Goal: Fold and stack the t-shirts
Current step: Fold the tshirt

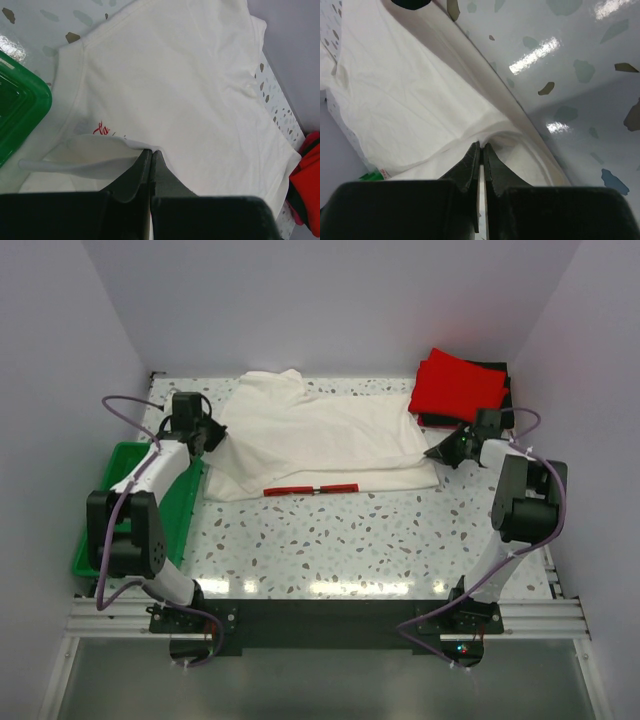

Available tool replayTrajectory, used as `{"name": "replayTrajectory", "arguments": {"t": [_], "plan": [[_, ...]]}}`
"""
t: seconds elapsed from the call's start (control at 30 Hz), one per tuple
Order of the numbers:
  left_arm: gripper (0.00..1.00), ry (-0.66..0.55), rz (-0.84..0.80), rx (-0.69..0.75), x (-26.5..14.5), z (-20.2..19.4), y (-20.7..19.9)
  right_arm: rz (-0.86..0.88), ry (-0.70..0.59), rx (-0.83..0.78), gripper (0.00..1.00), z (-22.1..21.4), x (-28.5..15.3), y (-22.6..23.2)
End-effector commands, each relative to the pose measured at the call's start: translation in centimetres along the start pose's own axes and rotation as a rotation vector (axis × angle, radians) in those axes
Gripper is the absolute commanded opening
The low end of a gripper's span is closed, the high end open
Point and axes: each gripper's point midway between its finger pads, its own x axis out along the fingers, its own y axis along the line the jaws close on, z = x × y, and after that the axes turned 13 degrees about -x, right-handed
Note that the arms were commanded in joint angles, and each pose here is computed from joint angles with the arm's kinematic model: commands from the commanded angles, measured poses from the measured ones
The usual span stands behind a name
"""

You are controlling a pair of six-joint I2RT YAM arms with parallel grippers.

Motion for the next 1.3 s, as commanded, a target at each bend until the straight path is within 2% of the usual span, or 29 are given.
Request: {"name": "replayTrajectory", "arguments": {"t": [0.0, 0.37, 0.47, 0.5, 0.57, 0.6, 0.63, 0.67, 0.7, 0.77, 0.83, 1.03, 1.27], "plan": [[0.00, -0.064, -0.041, 0.004, 0.2, 2.1, -1.7, 0.043, -0.042, -0.022, 0.00, 2.2, 0.0, 1.4], [0.00, -0.072, 0.003, -0.012, 1.2, 2.0, 0.3, 0.074, -0.034, -0.056, 0.00, 3.0, 0.8, 2.3], [0.00, -0.067, -0.001, -0.004, 1.3, 1.9, 0.3, 0.078, -0.032, -0.064, 0.06, 3.0, 1.0, 2.4], [0.00, -0.061, 0.001, 0.003, 1.4, 1.8, 0.4, 0.086, -0.036, -0.067, 0.15, 3.1, 1.0, 2.5], [0.11, -0.055, -0.007, 0.010, 1.4, 1.7, 0.3, 0.103, -0.037, -0.072, 0.28, 3.1, 0.9, 2.9], [0.29, -0.053, -0.014, 0.014, 1.2, 1.6, 0.3, 0.116, -0.047, -0.080, 0.40, 3.3, 0.5, 3.3], [0.37, -0.058, -0.022, 0.026, 1.0, 1.8, 0.1, 0.125, -0.042, -0.087, 0.46, 3.1, 0.3, 3.6], [0.53, -0.060, -0.027, 0.030, 0.6, 1.9, -0.1, 0.132, -0.054, -0.098, 0.53, 3.4, -0.1, 4.0], [0.59, -0.068, -0.044, 0.035, -0.3, 2.1, -0.5, 0.133, -0.064, -0.120, 0.62, 3.6, -1.1, 4.5], [0.74, -0.078, -0.057, 0.049, -1.4, 2.2, -0.5, 0.102, -0.091, -0.150, 0.70, 3.9, -2.3, 4.7], [0.76, -0.086, -0.057, 0.037, -3.1, 2.0, 0.4, 0.071, -0.115, -0.185, 0.74, 3.7, -4.4, 5.2], [0.74, -0.099, -0.004, -0.032, -6.2, -0.2, 5.7, -0.010, -0.145, -0.205, 0.73, 0.5, -8.0, 3.0], [0.62, -0.136, 0.077, -0.040, -6.7, -2.6, 9.1, -0.015, -0.116, -0.201, 0.71, -3.2, -7.9, 1.1]]}}
